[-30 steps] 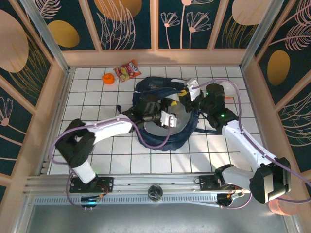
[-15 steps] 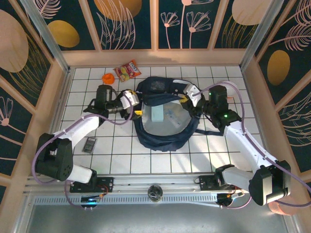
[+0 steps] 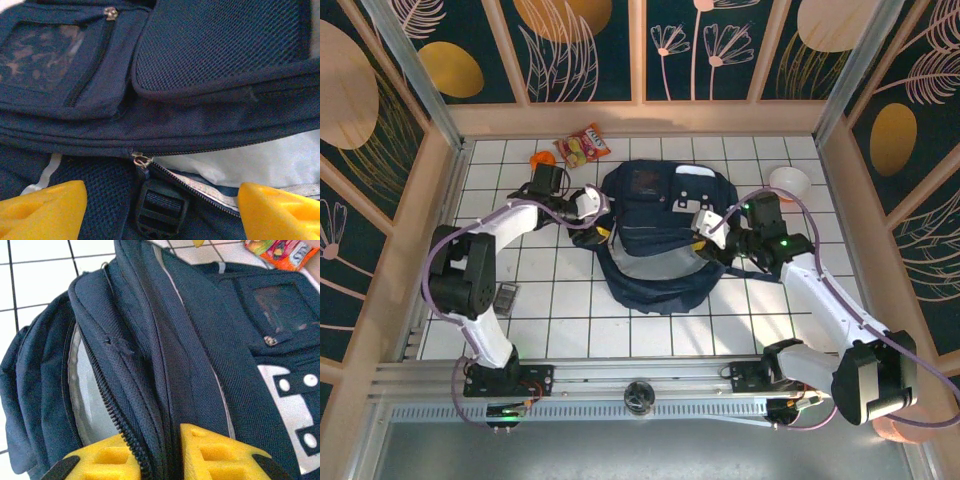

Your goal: Pack the student bag

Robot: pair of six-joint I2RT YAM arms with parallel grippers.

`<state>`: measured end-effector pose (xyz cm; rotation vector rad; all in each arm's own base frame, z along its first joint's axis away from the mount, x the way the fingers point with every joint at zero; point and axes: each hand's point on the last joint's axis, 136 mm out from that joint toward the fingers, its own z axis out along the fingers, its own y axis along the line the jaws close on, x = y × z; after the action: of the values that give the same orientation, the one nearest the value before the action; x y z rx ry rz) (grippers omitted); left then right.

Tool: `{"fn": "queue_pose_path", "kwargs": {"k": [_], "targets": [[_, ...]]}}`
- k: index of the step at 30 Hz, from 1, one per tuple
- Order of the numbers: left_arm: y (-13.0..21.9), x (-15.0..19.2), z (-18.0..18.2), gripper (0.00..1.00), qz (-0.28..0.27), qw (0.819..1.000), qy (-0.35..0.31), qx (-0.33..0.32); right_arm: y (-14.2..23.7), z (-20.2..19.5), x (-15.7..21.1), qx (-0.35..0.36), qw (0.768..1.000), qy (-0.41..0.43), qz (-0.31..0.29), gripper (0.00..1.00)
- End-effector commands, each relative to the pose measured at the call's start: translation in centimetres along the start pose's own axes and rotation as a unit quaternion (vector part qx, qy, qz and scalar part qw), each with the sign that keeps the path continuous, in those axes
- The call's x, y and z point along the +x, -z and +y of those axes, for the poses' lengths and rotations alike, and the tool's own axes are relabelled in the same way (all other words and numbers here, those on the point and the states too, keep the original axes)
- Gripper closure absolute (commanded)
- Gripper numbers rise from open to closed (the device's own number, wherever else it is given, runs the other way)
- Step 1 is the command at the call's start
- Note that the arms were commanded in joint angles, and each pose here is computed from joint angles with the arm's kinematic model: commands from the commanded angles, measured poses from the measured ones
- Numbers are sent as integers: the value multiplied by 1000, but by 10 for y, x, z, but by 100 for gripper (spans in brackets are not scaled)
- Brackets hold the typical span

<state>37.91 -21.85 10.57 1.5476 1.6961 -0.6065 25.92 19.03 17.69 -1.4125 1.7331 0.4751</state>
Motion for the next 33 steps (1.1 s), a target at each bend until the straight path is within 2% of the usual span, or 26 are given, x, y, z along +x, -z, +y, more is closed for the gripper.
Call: {"fn": "queue_pose_path", "kwargs": {"k": [1,6,10,16,22,27,30,32,33], "targets": [[-4,6,-16,26,4,997,-31,65,1,7,15,1,1000,-4,24,81],[-12,23,-12,28,34,996,-34,72,-3,8,12,0,1000,-1,16,85],[-20,23,-9,29,20,996,-28,78,-6,8,7,-4,1000,5,10,86],[-29,25,-10,31,44,992,-14,117,-9,4,-1,4,1000,6,-2,87],[-27,16,-18,44,42,991,-10,130,-9,-13,-3,39,999,-8,3,89],[-22,-7,-22,53,-6,991,-9,137,-8,-23,-3,66,998,-10,7,90],[-23,-7,-17,57,-6,991,-1,134,-6,-24,-6,70,998,-8,1,90],[-25,-6,-13,56,-1,992,3,129,-5,-24,-7,73,997,-7,-1,90],[-26,-4,-10,51,6,993,7,120,-4,-25,-8,75,997,-5,-3,90]]}}
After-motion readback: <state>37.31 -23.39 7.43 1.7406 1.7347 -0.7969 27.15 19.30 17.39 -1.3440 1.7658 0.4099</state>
